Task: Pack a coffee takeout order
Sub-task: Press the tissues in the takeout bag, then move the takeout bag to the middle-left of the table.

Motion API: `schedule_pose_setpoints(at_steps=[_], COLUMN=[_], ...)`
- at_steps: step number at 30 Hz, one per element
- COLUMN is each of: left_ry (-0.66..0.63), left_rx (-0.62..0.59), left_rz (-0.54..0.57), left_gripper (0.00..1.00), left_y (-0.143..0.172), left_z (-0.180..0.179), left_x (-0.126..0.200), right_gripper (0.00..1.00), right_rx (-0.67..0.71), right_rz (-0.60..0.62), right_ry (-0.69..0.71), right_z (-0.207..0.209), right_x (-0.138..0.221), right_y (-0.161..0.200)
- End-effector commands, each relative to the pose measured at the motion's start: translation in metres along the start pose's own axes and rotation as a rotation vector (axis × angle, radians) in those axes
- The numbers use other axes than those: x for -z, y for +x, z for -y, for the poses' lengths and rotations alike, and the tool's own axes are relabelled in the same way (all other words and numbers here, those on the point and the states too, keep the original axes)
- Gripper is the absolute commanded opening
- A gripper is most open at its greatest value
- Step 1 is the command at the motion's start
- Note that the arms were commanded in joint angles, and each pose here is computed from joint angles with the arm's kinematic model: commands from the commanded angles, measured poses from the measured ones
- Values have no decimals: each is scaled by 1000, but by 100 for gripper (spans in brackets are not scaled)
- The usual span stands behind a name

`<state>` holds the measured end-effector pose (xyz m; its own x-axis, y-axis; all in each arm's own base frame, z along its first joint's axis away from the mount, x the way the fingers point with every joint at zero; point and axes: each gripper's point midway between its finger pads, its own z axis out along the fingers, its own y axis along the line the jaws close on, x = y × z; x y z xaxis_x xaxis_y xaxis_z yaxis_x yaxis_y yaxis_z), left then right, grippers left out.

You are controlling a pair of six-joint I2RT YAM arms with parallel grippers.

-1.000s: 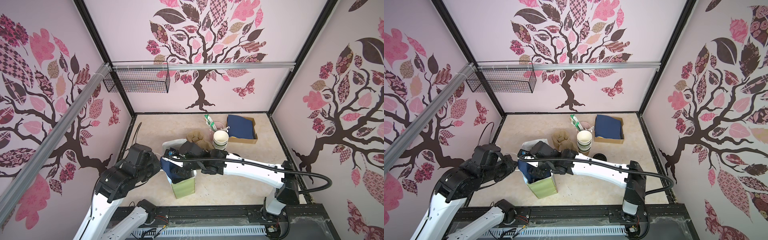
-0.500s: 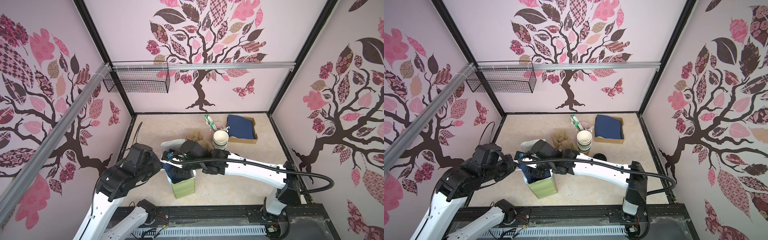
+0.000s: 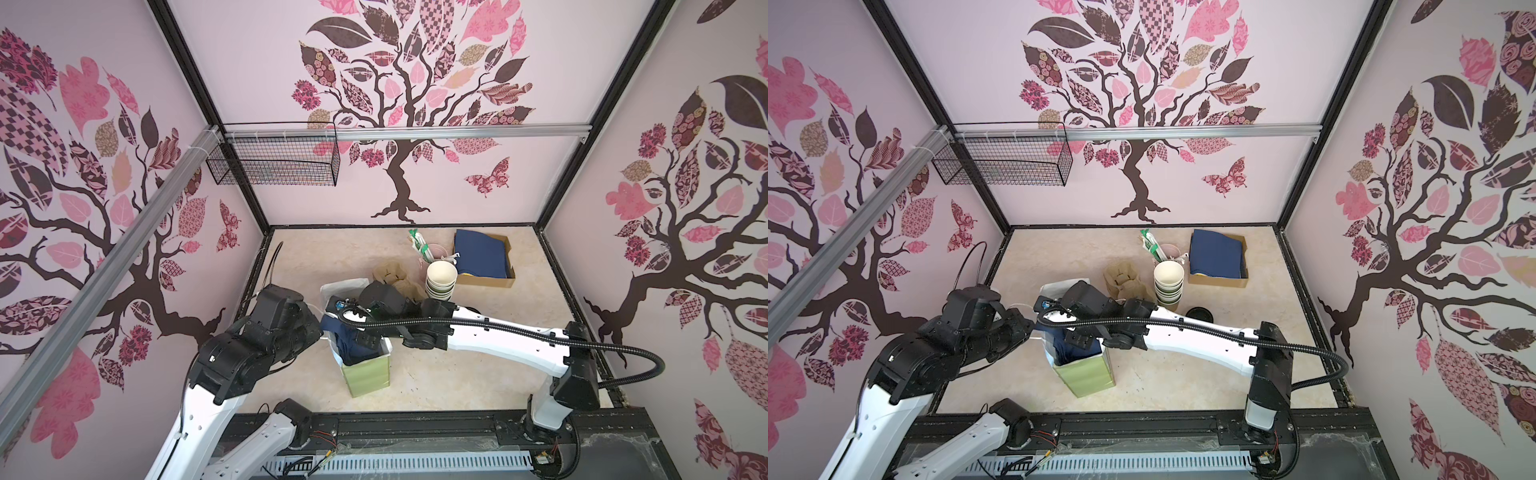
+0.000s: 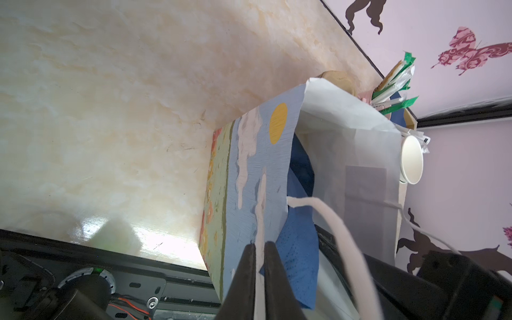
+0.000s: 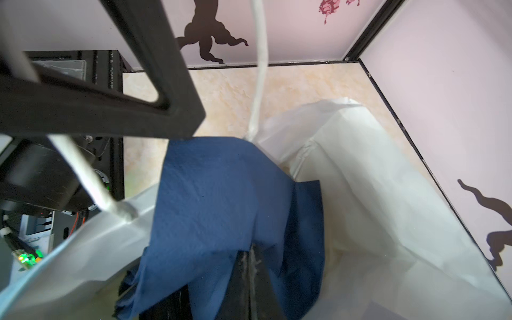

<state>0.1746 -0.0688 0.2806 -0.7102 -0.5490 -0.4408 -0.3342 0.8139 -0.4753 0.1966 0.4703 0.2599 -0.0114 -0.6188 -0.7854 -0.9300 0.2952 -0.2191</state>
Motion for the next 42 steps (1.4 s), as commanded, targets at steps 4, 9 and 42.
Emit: schedule_pose_setpoints(at_steps=[4,9,42], left_ry=[21,27,34], left_rx=[7,8,-21], left_rz=[52,53,58], left_gripper=[11,9,7], left_y=[-9,-9,-13], left_z=[0,1,8], left_x=[15,15,9], right_gripper=[0,0,66], right_rx=[8,9,-742], right_rz=[-138,-146,72], right_ry=[97,83,213], right_z=[11,8,58], right_x=[-18,-23,94], right_y=[40,42,1])
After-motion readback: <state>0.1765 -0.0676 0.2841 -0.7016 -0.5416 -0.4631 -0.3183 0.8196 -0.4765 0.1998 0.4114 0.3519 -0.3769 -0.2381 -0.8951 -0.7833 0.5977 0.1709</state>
